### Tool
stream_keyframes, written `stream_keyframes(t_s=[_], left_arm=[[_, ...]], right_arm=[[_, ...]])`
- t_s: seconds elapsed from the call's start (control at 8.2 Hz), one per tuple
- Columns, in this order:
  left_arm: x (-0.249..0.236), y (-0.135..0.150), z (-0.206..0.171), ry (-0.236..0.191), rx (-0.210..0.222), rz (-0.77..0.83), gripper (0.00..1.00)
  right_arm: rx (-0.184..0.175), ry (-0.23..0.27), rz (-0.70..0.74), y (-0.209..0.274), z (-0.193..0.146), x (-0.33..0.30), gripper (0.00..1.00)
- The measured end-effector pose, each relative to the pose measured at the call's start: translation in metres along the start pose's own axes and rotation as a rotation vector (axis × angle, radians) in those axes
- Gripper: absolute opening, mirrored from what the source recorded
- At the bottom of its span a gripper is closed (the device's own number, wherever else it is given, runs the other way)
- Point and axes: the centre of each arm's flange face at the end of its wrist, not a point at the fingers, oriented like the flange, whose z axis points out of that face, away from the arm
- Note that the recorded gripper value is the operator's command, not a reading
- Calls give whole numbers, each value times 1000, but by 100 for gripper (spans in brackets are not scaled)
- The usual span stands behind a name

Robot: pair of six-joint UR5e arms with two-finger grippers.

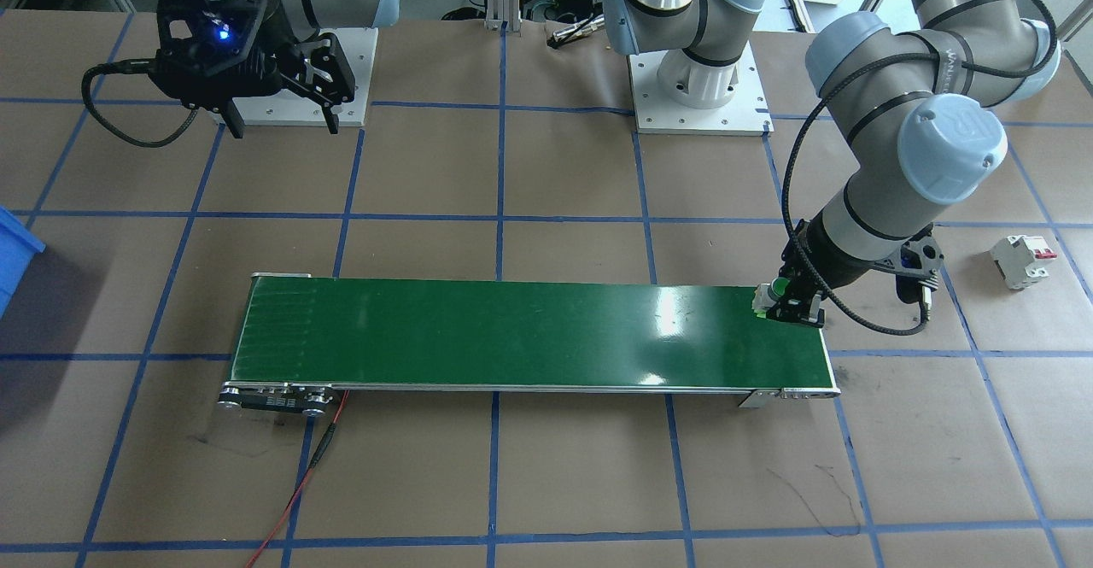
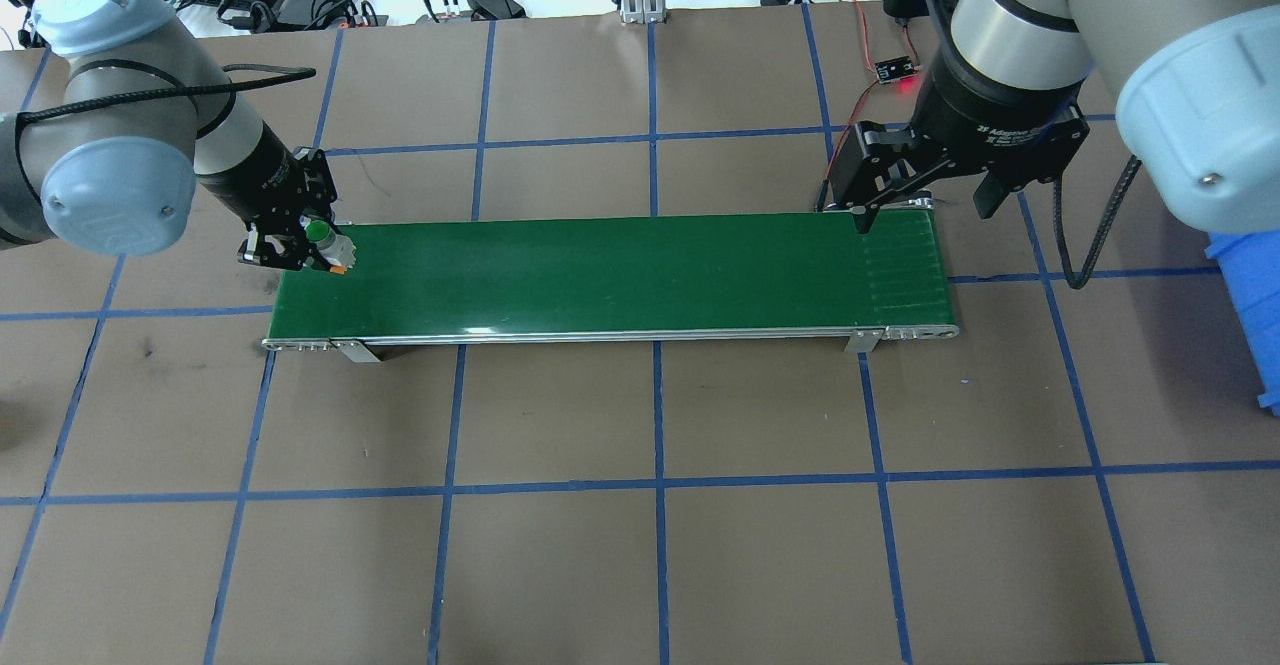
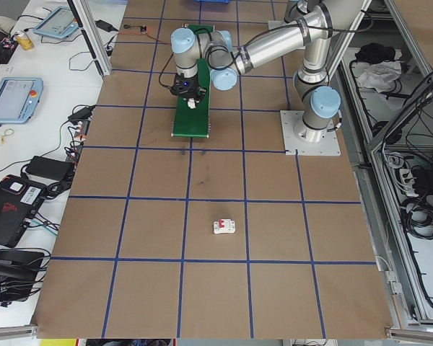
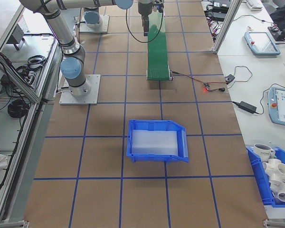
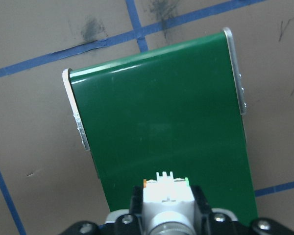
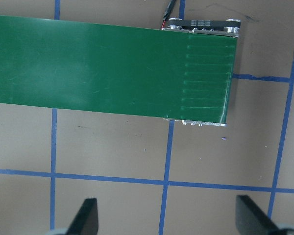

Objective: Move button from left to right

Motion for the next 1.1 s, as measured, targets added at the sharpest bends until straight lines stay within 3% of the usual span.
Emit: stream_keyframes(t_s=[0.24,1.1], left_arm=[[0,-1,10,36,20,12,37],[9,-7,39,18,11,63,39]], right_arm=[[0,0,-1,0,0,0,100],[0,0,-1,0,0,0,100]])
